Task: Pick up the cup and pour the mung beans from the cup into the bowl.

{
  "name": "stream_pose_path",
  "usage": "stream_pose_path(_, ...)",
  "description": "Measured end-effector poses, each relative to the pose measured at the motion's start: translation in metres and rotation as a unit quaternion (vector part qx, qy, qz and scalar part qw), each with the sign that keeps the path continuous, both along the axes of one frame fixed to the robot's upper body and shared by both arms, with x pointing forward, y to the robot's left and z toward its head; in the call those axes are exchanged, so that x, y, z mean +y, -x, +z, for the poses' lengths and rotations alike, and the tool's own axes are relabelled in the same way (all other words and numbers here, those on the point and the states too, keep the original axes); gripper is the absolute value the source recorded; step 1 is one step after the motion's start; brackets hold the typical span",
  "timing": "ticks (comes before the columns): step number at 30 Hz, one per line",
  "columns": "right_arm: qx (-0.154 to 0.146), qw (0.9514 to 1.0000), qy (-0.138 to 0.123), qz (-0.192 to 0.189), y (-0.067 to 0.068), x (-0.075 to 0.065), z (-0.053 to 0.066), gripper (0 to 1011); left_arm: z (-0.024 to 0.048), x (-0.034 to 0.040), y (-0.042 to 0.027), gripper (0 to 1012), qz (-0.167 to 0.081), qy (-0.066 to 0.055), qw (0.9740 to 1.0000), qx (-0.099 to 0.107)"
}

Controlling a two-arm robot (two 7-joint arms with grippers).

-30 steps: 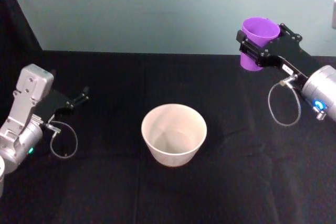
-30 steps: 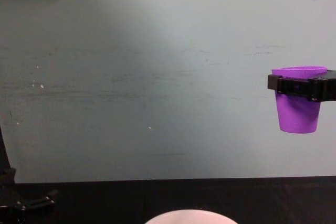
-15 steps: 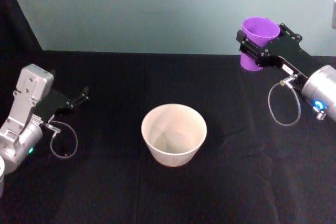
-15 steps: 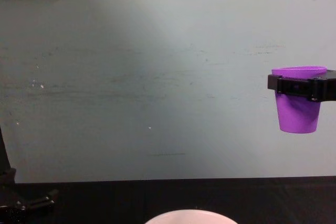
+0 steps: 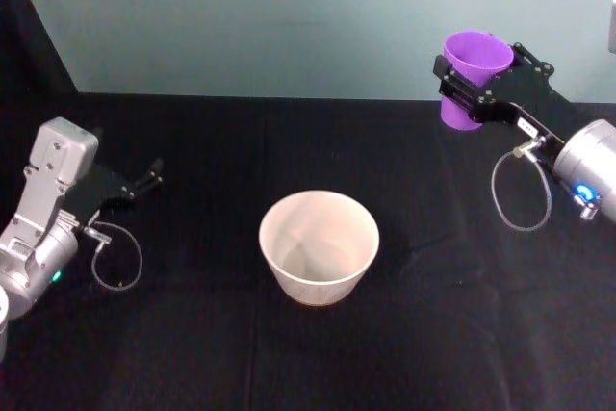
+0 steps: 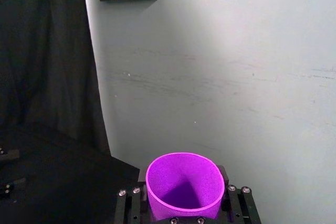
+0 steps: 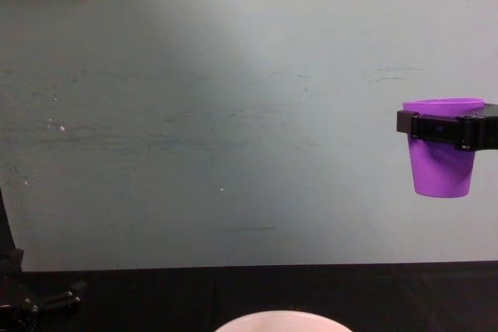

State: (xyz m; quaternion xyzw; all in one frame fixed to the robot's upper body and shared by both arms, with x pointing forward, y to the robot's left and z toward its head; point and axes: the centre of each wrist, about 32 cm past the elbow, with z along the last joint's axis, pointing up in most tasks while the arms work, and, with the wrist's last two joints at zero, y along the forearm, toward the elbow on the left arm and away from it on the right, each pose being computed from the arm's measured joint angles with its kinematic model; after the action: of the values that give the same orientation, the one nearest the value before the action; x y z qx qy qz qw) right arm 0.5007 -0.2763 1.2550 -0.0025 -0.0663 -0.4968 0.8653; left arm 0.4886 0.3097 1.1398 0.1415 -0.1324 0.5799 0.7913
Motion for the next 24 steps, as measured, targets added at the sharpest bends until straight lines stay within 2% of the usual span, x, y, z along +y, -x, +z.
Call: stream_pose_path(24, 0.0, 1.0, 0.0, 0.0, 0.0, 0.0, 0.0, 749, 0.0, 0.0, 0.0, 1000, 0.0, 0.0, 1.0, 0.0)
